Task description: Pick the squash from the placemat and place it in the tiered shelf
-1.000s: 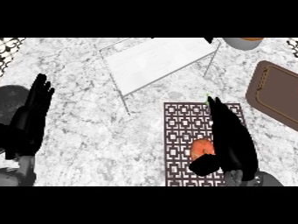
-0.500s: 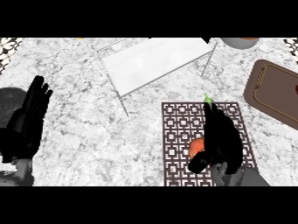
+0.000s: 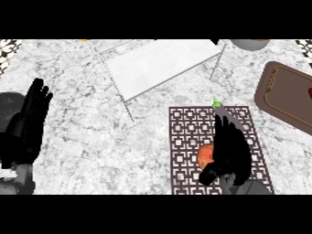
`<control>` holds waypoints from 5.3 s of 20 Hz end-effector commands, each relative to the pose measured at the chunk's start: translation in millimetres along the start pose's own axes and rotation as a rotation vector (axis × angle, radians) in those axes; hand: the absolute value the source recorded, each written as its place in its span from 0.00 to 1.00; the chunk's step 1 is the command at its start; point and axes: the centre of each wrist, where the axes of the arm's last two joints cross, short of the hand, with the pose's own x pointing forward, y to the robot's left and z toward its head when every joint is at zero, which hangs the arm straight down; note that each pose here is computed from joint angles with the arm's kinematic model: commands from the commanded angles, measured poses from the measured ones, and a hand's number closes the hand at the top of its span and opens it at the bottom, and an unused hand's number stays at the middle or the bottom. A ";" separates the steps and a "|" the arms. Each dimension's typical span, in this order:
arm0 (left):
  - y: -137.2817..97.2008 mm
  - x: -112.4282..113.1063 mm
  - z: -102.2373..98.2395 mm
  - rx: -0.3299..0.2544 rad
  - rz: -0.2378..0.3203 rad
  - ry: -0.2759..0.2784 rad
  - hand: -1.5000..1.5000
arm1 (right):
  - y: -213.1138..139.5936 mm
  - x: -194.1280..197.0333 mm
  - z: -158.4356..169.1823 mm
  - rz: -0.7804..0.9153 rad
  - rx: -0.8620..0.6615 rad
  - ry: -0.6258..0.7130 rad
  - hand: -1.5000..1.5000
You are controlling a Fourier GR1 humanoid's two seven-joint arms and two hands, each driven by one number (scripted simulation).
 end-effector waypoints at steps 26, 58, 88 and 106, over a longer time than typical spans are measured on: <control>-1.9 -2.6 1.0 -0.004 -0.011 -0.002 0.50 | 53.1 -6.3 -34.6 0.081 0.042 0.039 1.00; 3.3 -11.4 4.6 -0.004 0.018 0.012 0.50 | -101.6 50.6 84.7 -0.370 -0.138 -0.821 1.00; 9.3 -9.3 4.4 -0.040 0.010 -0.006 0.50 | -133.6 129.3 -86.8 -0.501 -0.327 -0.743 1.00; -0.7 -8.5 -14.7 -0.036 -0.011 -0.005 0.50 | -115.3 153.2 -133.4 -0.626 -0.211 -0.718 0.00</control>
